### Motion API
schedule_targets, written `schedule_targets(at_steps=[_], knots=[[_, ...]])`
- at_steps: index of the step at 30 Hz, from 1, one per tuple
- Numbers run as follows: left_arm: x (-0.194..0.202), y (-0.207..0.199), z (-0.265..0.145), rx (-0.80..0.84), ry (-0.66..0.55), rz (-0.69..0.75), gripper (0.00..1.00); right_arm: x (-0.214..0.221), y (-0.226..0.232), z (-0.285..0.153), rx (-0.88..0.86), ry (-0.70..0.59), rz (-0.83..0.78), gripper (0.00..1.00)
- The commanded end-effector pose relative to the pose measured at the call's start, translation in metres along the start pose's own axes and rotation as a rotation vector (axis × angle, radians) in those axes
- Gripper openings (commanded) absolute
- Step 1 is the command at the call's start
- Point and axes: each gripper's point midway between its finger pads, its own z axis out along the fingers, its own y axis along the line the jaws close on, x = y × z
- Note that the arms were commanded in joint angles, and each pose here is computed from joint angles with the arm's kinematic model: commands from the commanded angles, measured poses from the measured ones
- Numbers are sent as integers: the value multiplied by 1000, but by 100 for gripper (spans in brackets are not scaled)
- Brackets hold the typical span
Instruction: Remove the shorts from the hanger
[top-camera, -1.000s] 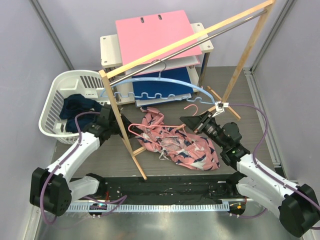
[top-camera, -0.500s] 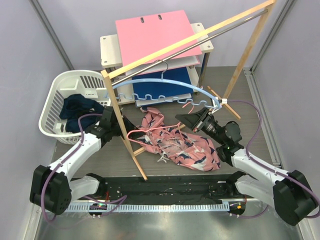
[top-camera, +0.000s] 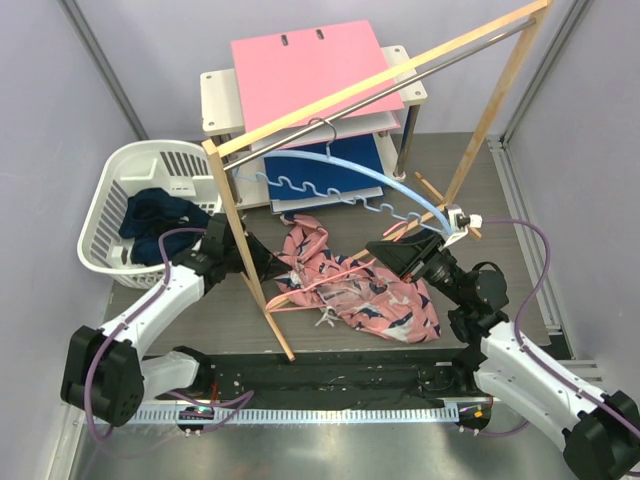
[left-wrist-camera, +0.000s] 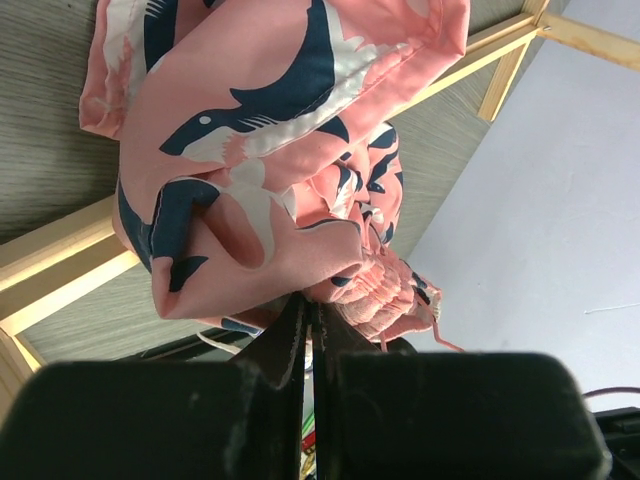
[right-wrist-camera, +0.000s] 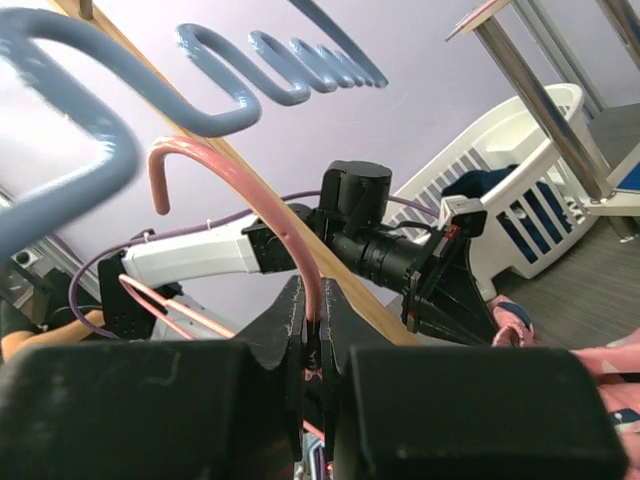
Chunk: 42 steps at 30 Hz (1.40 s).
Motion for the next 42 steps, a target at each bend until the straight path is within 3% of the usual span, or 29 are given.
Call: schedule_targets(at_steps=[1, 13, 21, 30, 42], knots=[[3, -8, 2, 27, 21, 15, 0, 0, -7, -9, 56, 0, -63, 1], [-2, -15, 3, 29, 11, 24, 0, -3, -14, -41, 190, -51, -99, 1], [-4, -14, -1, 20, -10, 28, 0, 23, 12, -52, 75, 131, -204, 1], [-6, -15, 2, 12, -12, 28, 0, 23, 48, -70, 0, 178, -287, 1], [-9, -22, 3, 10, -5, 34, 0, -41, 96, -55, 32, 16, -364, 1]])
